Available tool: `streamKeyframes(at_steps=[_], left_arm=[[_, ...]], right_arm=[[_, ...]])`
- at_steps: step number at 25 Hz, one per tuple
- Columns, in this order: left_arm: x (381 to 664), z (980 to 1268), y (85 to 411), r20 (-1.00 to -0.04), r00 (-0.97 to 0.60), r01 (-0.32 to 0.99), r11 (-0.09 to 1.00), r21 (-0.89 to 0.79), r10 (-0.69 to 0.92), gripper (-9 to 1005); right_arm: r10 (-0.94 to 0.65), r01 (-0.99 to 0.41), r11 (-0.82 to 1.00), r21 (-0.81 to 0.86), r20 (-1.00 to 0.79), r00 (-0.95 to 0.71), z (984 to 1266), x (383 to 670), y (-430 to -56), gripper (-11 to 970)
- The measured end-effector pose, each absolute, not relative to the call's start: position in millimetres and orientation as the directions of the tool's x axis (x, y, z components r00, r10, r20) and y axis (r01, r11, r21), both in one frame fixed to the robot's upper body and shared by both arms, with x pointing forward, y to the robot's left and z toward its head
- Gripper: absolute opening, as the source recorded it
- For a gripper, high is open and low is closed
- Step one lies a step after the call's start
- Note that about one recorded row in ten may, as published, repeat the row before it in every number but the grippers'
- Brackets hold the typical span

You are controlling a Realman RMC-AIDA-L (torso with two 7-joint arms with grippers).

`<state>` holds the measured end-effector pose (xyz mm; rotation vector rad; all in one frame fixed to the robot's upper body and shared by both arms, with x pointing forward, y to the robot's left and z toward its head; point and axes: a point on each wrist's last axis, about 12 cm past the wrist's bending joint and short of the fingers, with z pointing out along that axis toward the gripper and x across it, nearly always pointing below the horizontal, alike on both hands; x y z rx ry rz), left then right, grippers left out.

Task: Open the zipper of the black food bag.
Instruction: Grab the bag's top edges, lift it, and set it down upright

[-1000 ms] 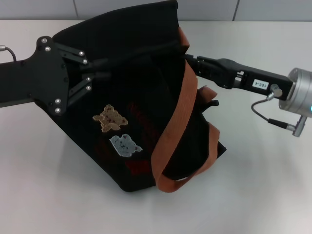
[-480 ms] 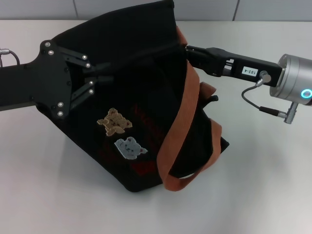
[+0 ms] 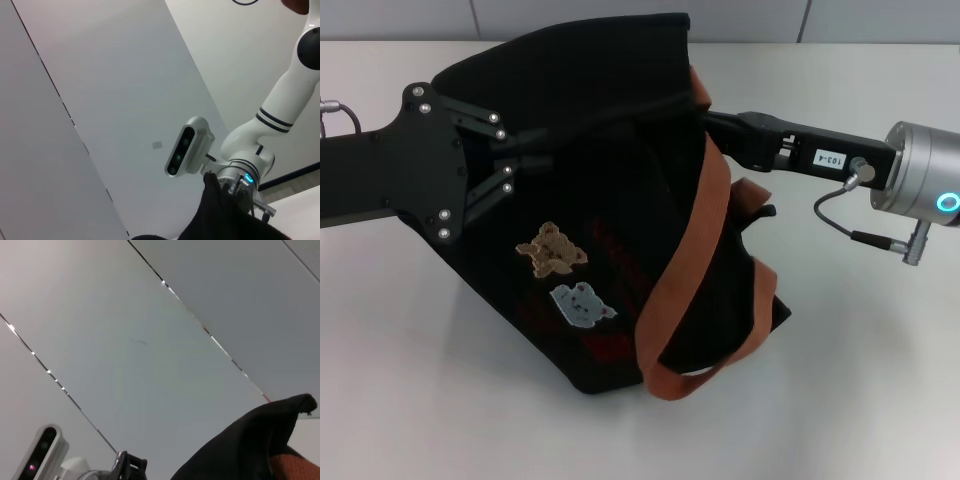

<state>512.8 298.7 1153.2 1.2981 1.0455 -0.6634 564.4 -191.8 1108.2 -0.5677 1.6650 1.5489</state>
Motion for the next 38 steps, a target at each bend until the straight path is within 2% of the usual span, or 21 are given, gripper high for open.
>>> streamKeyframes(at_steps=[9,14,20,29,35,38], left_arm=[[513,1153,301,-0.895,0.419,0.872,0.205,0.444,0.155,78],[513,1153,305,-0.895,0.414,0.864,0.239,0.444,0.165,78],[513,1152,310,-0.898,0.405,0.856,0.273,0.439,0.172,78],[515,1152,311,-0.899,0.404,0.855,0.279,0.436,0.167,78],[515,1152,310,-0.9,0.404,0.856,0.279,0.435,0.166,79],[514,1151,309,-0.901,0.401,0.858,0.279,0.432,0.162,79]], right_arm=[[0.193,-0.762,0.169,0.625,-0.779,-0.596,1103,558,-199,64],[0.206,-0.765,0.176,0.62,-0.783,-0.587,1099,552,-206,1],[0.213,-0.819,0.167,0.549,-0.831,-0.514,1095,538,-215,-2],[0.209,-0.856,0.22,0.468,-0.88,-0.427,1088,533,-222,24],[0.19,-0.897,0.317,0.307,-0.947,-0.257,1081,532,-225,42],[0.182,-0.906,0.323,0.273,-0.957,-0.224,1079,532,-221,51]])
